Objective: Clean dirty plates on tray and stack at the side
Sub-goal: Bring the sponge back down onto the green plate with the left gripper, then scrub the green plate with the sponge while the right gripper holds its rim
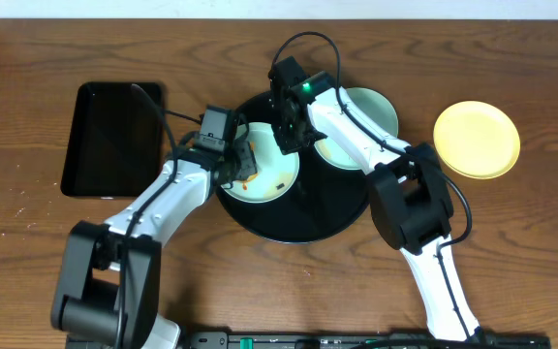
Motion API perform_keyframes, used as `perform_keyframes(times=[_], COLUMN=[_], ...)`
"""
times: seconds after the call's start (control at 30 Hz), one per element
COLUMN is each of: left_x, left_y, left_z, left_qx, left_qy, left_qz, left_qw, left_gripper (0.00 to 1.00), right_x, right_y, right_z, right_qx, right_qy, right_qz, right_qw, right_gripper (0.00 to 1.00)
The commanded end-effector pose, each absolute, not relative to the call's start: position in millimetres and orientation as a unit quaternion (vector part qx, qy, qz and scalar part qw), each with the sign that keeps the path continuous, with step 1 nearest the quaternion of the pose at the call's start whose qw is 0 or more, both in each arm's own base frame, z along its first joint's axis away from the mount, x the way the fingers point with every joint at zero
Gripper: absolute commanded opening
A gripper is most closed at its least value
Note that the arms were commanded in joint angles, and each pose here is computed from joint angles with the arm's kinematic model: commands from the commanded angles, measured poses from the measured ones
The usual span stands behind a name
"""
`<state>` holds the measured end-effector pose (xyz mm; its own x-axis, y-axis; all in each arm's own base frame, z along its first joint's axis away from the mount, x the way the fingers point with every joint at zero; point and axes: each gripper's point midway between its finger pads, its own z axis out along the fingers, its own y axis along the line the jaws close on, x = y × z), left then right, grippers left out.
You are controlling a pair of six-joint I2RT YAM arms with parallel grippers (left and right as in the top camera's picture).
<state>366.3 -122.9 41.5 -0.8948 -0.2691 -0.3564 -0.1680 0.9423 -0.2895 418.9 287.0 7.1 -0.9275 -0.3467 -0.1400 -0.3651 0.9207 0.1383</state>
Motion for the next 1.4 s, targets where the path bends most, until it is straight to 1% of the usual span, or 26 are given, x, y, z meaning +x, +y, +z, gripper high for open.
perform_keyframes(times=[0.0, 0.2, 0.47, 0.63, 0.73, 0.9, 1.07, 1.2, 1.37], left_x=[373.7, 376.3, 378.8, 376.1, 375.3, 372.5, 372.4, 374.6, 379.1], left_y=[-121.5, -123.5, -141.7, -140.2, -129.0, -89.8, -66.5, -57.5, -63.3], left_z=[34.7, 24.5, 16.0, 5.3, 0.1, 3.1, 10.9, 17.6, 33.2], left_qx=[-0.14, -0.148, -0.143, -0.142, -0.148, -0.155, -0.122, -0.112, -0.116], left_qy=[0.961, 0.959, 0.958, 0.961, 0.962, 0.952, 0.944, 0.937, 0.935], left_qz=[-0.105, -0.062, -0.075, -0.066, -0.035, 0.074, 0.151, 0.182, 0.16], left_qw=[0.214, 0.233, 0.237, 0.226, 0.229, 0.252, 0.266, 0.278, 0.294], left_gripper=[0.07, 0.08, 0.08, 0.08, 0.08, 0.08, 0.08, 0.08, 0.08], right_x=[406.6, 406.3, 406.2, 406.1, 405.6, 405.3, 405.4, 405.3, 404.4], right_y=[285.7, 285.7, 285.6, 285.6, 285.3, 285.1, 285.1, 284.9, 285.2], right_z=[-11.6, -11.7, -11.7, -11.7, -11.8, -11.8, -11.8, -11.9, -11.9], right_qx=[-0.174, -0.174, -0.175, -0.175, -0.175, -0.175, -0.175, -0.175, -0.175], right_qy=[0.982, 0.982, 0.982, 0.982, 0.982, 0.982, 0.982, 0.982, 0.982], right_qz=[0.07, 0.069, 0.069, 0.069, 0.068, 0.068, 0.068, 0.068, 0.068], right_qw=[0.032, 0.032, 0.032, 0.032, 0.031, 0.03, 0.03, 0.03, 0.029], right_gripper=[0.01, 0.01, 0.01, 0.01, 0.01, 0.01, 0.01, 0.01, 0.01])
